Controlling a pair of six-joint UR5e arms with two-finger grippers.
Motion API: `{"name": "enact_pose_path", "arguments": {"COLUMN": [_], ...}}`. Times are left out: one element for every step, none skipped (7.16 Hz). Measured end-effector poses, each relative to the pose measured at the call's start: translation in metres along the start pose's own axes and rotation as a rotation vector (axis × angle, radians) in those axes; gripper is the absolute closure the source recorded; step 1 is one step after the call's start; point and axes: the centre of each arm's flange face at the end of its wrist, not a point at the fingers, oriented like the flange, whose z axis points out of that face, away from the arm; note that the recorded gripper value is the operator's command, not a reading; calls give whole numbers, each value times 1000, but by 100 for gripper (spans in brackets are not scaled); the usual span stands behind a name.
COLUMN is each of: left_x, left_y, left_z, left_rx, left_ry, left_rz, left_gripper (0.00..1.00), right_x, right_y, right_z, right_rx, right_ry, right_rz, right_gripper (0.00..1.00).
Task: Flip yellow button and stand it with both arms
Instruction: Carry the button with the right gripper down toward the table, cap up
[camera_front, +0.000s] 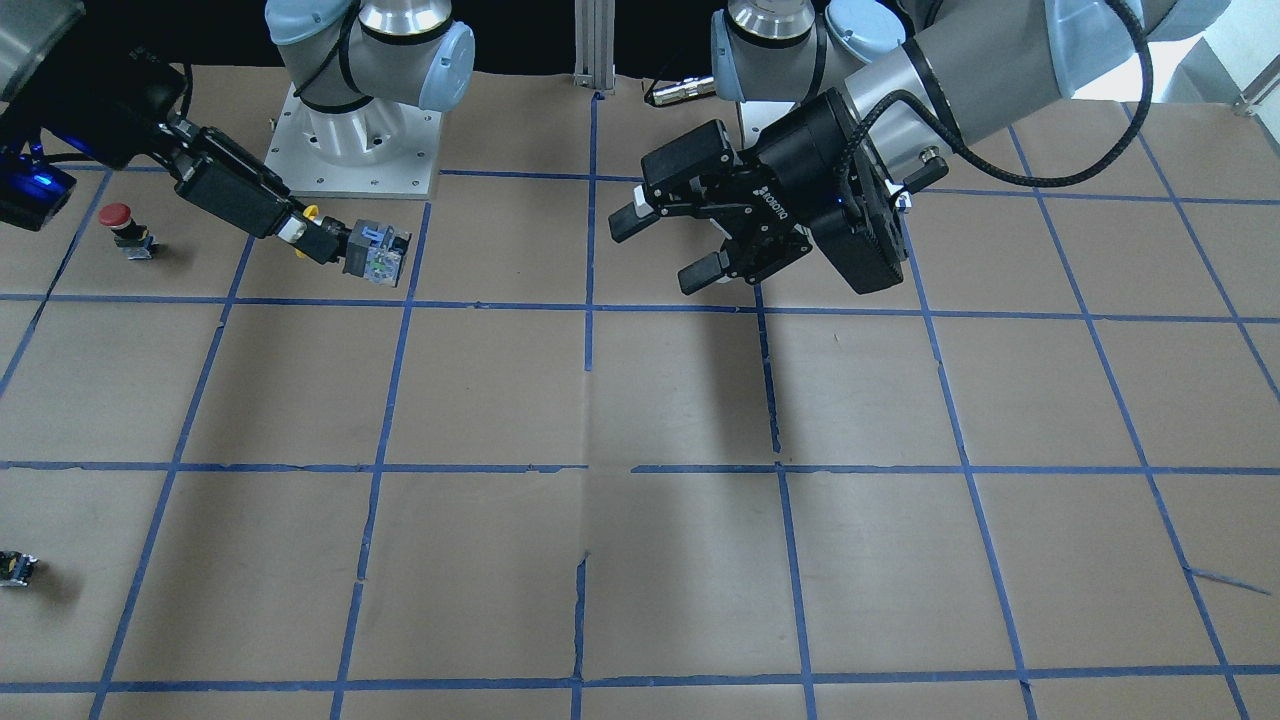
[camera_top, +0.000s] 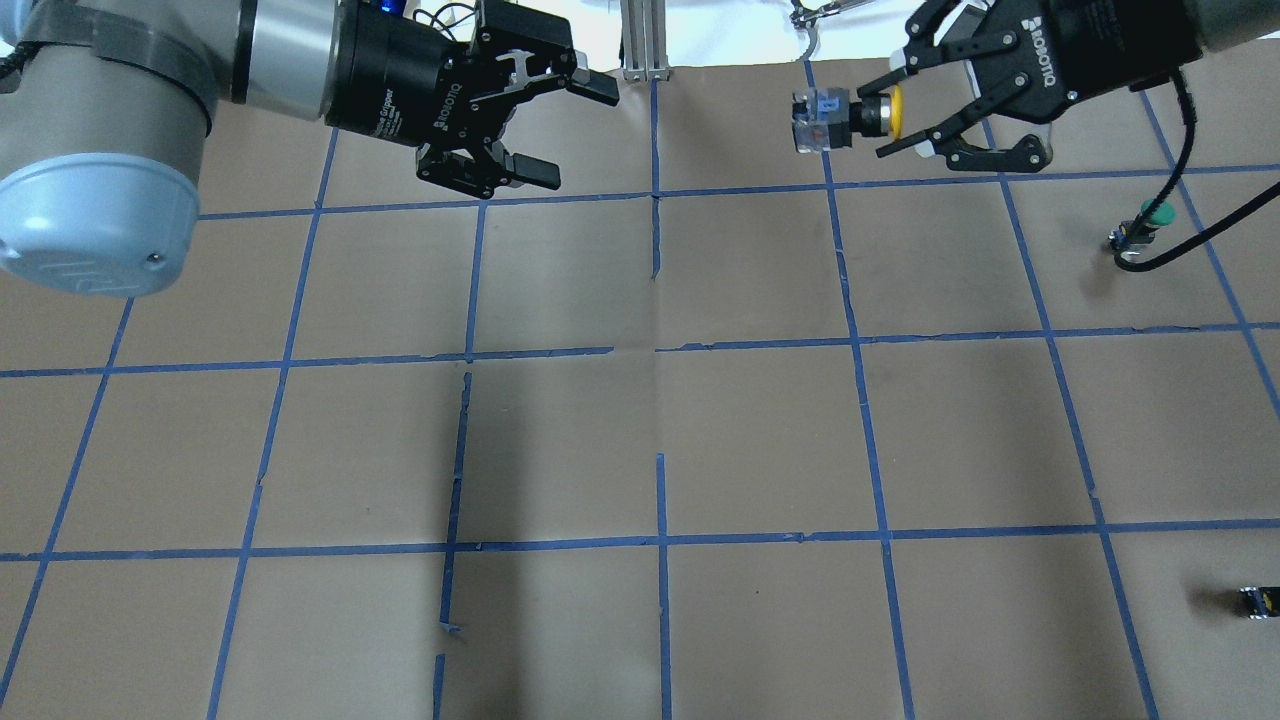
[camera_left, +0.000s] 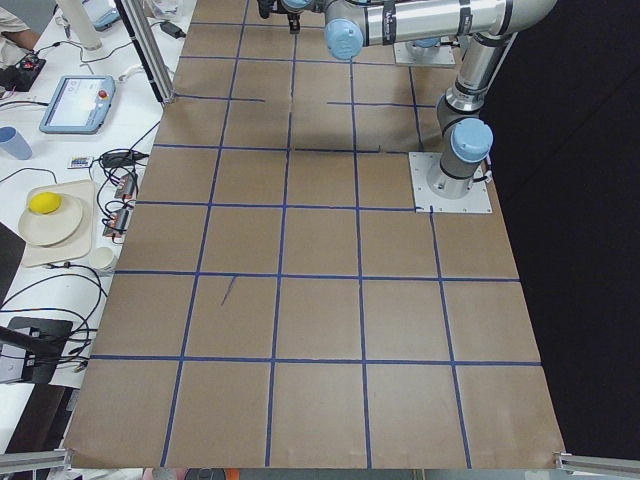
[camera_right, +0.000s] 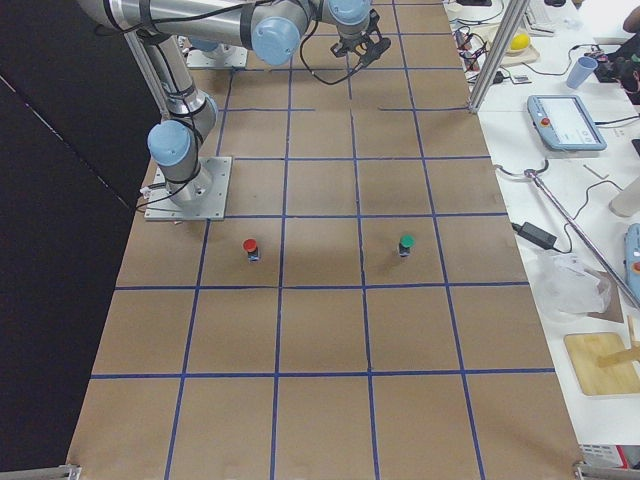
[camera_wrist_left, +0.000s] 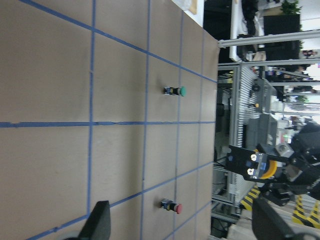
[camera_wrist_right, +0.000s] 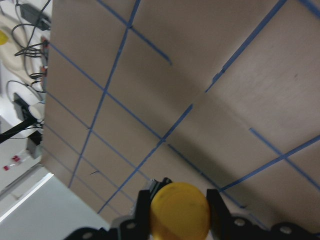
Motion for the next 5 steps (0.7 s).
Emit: {"name": "enact_pose_path", "arguments": {"left_x": [-7, -12, -18, -26, -33], "left_y": [0, 1, 0, -1, 0], "left_z": [3, 7, 9, 9, 7], "left_rx": [10, 17, 25, 30, 29], "left_ry": [-109, -214, -317, -418, -518], "left_rz": [7, 17, 25, 30, 32], "left_gripper": [1, 0, 0, 0, 0], "right_x": [10, 21, 28, 32, 39], "right_y": [-15, -36, -50, -58, -66], "right_z": [6, 16, 23, 26, 25], "right_rx": [42, 61, 70, 76, 92], "right_ry": [102, 207, 278, 319, 376], "right_rz": [-64, -109, -148, -184, -209], "right_gripper": [91, 92, 91, 91, 91]}}
